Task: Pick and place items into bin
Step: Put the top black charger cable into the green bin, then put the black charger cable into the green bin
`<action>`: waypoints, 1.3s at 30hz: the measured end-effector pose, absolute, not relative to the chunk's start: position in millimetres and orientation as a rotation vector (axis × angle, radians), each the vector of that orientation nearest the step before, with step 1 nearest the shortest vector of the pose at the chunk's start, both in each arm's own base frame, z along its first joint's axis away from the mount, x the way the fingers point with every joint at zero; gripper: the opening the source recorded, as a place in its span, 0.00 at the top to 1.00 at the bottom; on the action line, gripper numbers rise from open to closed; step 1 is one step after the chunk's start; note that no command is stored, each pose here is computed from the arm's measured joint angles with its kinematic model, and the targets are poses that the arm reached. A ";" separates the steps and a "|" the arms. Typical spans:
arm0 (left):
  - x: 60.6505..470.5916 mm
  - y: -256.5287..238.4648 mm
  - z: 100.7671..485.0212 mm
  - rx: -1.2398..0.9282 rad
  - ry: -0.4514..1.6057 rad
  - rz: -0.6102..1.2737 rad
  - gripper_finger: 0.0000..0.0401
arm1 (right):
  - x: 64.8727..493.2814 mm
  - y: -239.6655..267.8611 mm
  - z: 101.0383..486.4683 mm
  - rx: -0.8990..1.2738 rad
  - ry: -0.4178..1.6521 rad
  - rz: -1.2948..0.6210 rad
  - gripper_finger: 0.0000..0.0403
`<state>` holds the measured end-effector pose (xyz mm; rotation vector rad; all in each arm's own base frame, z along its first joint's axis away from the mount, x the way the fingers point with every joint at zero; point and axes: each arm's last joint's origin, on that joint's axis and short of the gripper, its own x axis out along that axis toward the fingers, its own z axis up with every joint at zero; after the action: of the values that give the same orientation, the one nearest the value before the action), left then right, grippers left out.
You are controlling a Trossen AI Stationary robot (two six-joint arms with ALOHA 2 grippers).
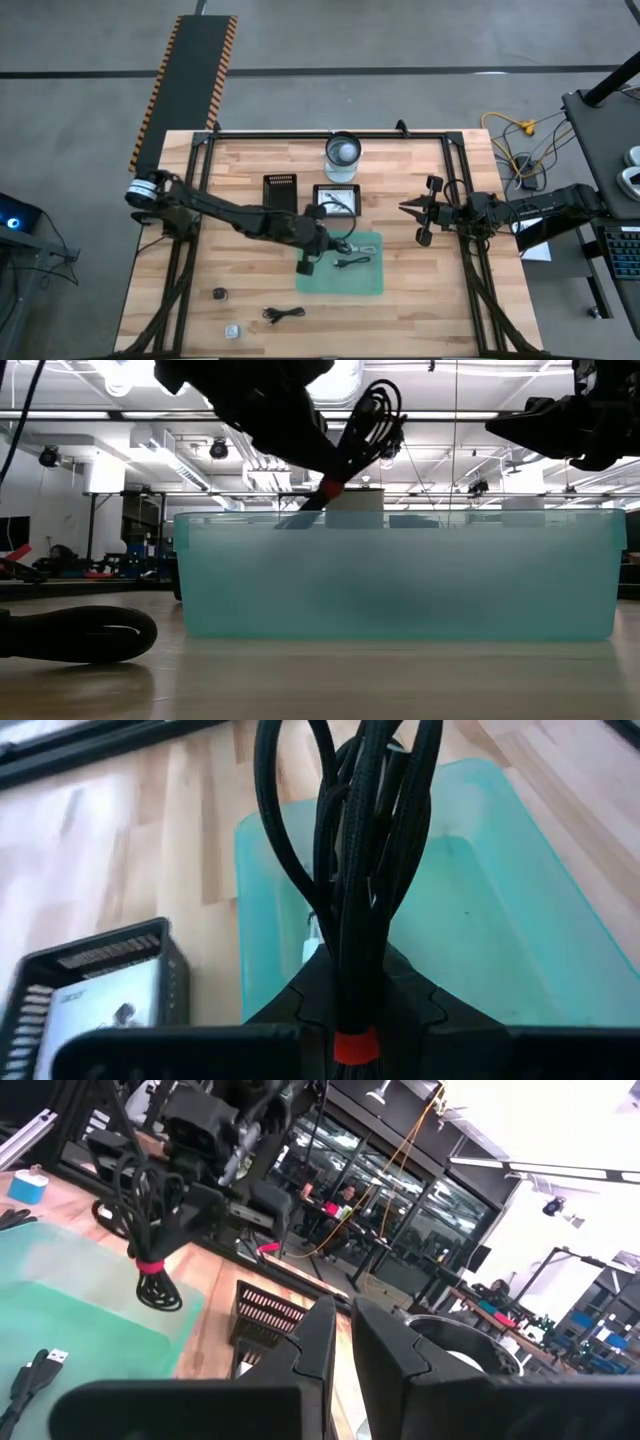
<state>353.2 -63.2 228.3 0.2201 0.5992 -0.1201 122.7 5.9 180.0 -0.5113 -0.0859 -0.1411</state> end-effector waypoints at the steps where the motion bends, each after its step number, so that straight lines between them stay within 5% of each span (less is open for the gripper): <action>1: 355.3 -61.7 228.0 0.212 0.604 -0.129 0.94 | 122.7 6.0 179.9 -0.511 -0.085 -0.141 0.93; 17: 359.1 -53.2 238.8 0.086 0.598 -0.071 0.48 | 123.0 6.0 177.2 -0.523 -0.057 -0.133 0.93; 30: 325.4 -90.7 260.5 -0.620 0.868 -0.105 0.45 | 123.1 5.9 175.9 -0.540 -0.042 -0.131 0.93; 39: 313.5 -145.4 238.1 -0.806 1.029 -0.074 0.45 | 123.0 6.0 175.9 -0.540 -0.042 -0.130 0.93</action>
<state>313.5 -145.4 238.1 -0.8065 1.0289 -0.0740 123.0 6.0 175.9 -0.5404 -0.0423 -0.1303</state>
